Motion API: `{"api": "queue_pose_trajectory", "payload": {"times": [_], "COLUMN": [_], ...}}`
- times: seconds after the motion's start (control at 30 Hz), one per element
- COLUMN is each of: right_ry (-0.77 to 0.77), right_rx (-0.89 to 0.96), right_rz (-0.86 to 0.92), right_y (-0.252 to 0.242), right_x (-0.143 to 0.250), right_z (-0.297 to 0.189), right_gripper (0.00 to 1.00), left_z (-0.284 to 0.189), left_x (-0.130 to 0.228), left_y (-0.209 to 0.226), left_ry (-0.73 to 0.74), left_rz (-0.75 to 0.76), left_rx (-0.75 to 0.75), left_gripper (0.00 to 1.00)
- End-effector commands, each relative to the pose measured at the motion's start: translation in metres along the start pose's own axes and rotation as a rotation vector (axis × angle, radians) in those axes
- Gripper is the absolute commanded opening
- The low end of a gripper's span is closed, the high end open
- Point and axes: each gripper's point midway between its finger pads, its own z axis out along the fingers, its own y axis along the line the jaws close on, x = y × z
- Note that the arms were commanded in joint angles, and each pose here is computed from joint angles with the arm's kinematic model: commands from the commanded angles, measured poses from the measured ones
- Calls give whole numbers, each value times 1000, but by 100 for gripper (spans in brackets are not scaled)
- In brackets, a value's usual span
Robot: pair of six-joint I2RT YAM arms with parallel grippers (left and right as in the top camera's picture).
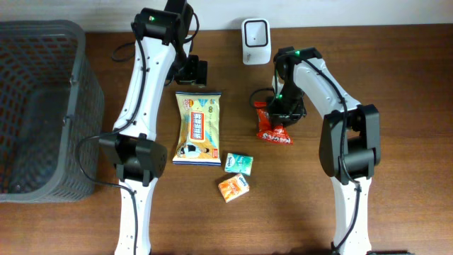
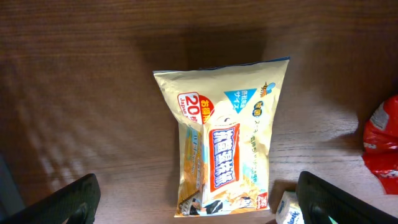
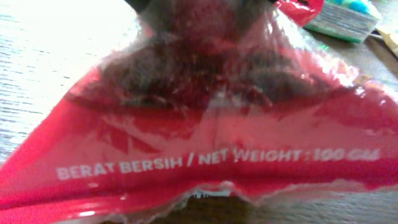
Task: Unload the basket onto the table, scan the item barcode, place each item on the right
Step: 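Lift the jerky bag up to the white scanner face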
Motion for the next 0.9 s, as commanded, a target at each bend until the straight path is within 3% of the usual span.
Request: {"api": "queue_pose_trajectory", "payload": {"times": [0.0, 0.03, 0.2, 0.37, 0.67, 0.87], "right_ry": [-4, -11, -113, -400, -811, -952], "right_rx": [8, 6, -9, -9, -35, -87], "right_rz": [-9, -9, -23, -25, -91, -83], "right_y": [0, 0, 10, 16, 33, 50], "right_x": [-3, -5, -23, -76, -158, -191], "right_z": [6, 1, -49, -112, -167, -176], "right_gripper": [9, 4, 4, 4, 4, 4], "left_z": [-12, -12, -13, -13, -13, -13], "left_x": [-4, -4, -6, -12, -15, -16], "left_y": [-2, -2, 6, 20, 42, 41], "left_ry": [-39, -40, -51, -69, -68, -72], "left_rz": [-11, -12, -14, -110, -156, -153], "left_rx": [15, 15, -31, -29, -37, -35], "left_gripper": [99, 99, 99, 99, 99, 99]}}
